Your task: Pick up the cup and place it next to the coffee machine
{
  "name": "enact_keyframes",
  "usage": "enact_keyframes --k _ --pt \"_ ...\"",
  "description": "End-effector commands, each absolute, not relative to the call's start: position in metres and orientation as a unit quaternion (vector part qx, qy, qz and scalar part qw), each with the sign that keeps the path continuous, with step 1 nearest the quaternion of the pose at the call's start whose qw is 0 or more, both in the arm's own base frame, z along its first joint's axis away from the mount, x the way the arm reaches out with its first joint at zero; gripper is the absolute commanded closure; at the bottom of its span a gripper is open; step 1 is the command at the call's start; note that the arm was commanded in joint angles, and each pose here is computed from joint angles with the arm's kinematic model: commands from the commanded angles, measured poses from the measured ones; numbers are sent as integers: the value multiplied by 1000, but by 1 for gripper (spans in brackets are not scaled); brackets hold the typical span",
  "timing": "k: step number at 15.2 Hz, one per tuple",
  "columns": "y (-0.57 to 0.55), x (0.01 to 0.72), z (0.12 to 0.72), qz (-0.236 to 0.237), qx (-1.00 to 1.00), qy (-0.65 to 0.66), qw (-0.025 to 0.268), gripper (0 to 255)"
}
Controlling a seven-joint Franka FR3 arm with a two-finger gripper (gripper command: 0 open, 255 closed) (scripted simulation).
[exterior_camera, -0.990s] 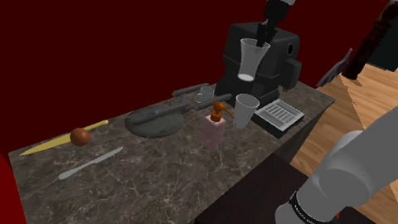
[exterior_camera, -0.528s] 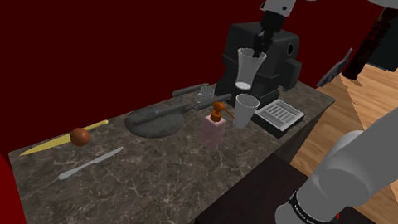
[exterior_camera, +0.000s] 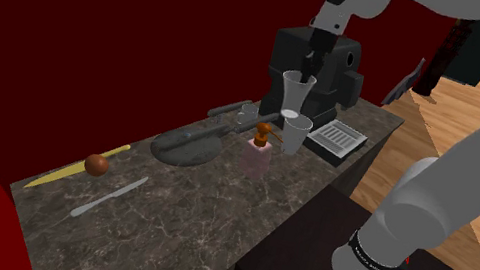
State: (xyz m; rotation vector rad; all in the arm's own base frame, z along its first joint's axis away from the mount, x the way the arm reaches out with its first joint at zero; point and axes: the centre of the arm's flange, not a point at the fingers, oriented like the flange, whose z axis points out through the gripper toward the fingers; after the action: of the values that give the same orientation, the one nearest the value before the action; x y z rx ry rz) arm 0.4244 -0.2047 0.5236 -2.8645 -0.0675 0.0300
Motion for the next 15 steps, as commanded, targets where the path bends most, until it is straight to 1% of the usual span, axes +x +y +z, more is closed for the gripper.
enact_keyframes --k 1,15 --pt "-205 424 513 10 -990 -23 138 255" --pt "-205 424 439 10 -990 -23 138 255"
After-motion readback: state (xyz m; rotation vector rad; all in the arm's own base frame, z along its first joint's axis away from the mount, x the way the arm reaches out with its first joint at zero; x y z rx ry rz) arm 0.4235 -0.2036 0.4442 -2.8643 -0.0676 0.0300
